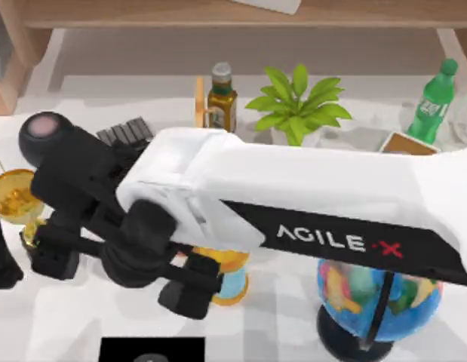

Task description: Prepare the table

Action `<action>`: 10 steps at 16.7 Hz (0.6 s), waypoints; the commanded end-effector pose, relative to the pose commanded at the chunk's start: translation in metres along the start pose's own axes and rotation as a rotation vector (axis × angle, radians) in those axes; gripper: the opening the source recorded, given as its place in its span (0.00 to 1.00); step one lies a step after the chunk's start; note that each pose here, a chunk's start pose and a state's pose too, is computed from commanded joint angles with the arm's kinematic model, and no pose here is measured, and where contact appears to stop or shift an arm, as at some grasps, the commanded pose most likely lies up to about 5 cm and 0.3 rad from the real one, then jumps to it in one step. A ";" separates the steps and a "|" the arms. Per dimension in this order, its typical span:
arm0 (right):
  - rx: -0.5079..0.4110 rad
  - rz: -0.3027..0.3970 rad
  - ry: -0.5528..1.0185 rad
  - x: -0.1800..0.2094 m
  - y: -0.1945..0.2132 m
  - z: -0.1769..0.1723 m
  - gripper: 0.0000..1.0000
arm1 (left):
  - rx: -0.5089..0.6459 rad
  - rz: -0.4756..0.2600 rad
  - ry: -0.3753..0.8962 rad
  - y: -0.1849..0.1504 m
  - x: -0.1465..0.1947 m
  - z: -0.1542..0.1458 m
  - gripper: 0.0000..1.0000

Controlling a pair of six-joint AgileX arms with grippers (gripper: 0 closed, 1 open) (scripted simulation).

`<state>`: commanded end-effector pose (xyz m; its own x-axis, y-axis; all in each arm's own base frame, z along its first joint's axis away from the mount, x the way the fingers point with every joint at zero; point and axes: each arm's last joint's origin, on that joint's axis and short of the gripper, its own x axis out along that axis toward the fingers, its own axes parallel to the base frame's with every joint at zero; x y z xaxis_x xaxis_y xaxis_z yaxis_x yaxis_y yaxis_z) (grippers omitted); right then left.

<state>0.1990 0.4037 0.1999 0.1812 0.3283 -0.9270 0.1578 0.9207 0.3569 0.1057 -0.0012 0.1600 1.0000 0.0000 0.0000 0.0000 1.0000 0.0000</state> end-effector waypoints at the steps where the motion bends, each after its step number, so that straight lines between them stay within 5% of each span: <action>1: 0.056 0.081 -0.022 -0.012 -0.002 0.022 1.00 | 0.000 0.000 0.000 0.000 0.000 0.000 1.00; 5: 0.290 0.410 -0.167 -0.061 -0.042 0.127 1.00 | 0.000 0.000 0.000 0.000 0.000 0.000 1.00; 10: 0.536 0.742 -0.478 -0.118 -0.168 0.243 1.00 | 0.000 0.000 0.000 0.000 0.000 0.000 1.00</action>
<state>0.3868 0.1591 0.2771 0.7581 0.5492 -0.3518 0.2397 0.2670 0.9334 0.1057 -0.0012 0.1600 1.0000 0.0000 0.0000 0.0000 1.0000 0.0000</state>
